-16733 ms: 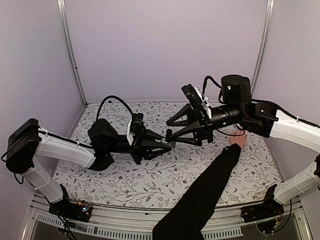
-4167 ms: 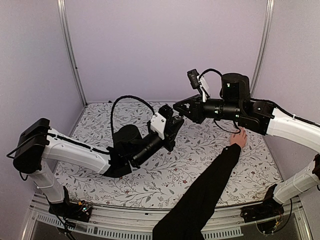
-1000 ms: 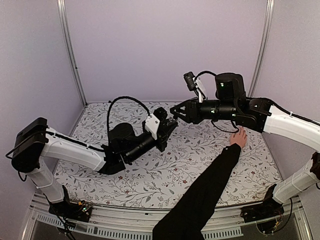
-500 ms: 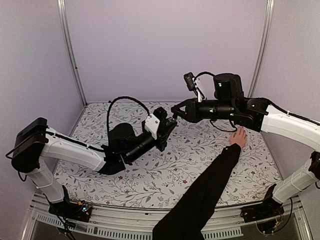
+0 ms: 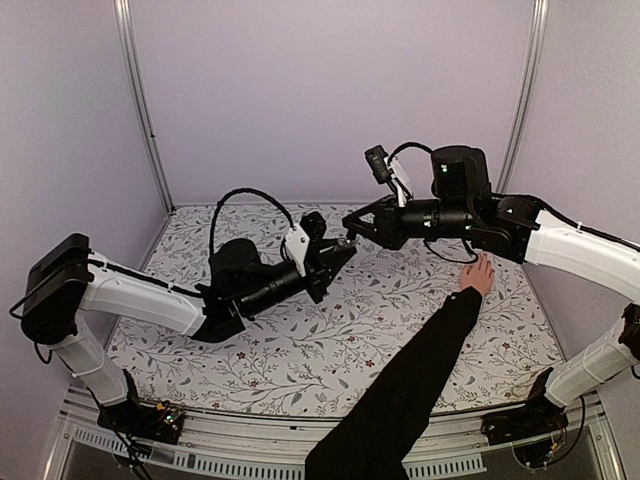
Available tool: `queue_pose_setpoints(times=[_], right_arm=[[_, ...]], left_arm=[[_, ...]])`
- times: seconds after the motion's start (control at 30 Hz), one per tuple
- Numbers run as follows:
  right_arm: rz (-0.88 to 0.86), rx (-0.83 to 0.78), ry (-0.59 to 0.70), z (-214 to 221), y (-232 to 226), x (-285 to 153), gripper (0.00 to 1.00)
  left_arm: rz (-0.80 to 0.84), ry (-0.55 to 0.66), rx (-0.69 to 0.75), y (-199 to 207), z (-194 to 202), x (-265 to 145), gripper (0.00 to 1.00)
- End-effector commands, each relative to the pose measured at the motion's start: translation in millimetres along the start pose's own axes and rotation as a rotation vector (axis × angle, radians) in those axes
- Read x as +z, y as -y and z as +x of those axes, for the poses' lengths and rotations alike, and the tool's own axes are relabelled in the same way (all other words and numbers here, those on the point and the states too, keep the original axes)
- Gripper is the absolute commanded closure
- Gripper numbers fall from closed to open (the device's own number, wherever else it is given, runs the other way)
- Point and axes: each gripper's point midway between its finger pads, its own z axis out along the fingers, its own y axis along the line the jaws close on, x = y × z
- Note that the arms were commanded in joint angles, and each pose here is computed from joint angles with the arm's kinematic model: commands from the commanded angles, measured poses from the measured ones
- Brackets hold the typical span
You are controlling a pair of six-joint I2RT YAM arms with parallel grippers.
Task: Paint the nails
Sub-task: Unscrew the nail polish bottle.
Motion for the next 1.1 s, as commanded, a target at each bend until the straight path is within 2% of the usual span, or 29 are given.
queue_pose_setpoints(times=[0.0, 0.17, 0.33, 0.53, 0.63, 0.83, 1.07], right_arm=[[-0.134, -0.109, 0.02, -1, -30, -7, 1.0], [-0.176, -0.172, 0.032, -1, -39, -15, 1.0], [-0.221, -0.195, 0.025, 2, -46, -17, 1.0], [-0.252, -0.197, 0.009, 7, -50, -17, 0.92], [-0.246, -0.199, 0.015, 5, -50, -19, 0.85], [-0.225, -0.203, 0.034, -1, -50, -26, 0.59], [-0.228, -0.203, 0.037, -7, -54, -37, 0.5]], left_arm=[[0.315, 0.124, -0.09, 45, -34, -18, 1.0], [0.421, 0.165, -0.101, 56, -46, -27, 1.0], [0.451, 0.198, -0.122, 59, -54, -31, 1.0], [0.448, 0.22, -0.121, 56, -59, -34, 1.0], [0.44, 0.227, -0.12, 53, -60, -35, 1.0], [0.449, 0.234, -0.118, 54, -61, -37, 1.0], [0.457, 0.228, -0.12, 54, -57, -39, 1.0]])
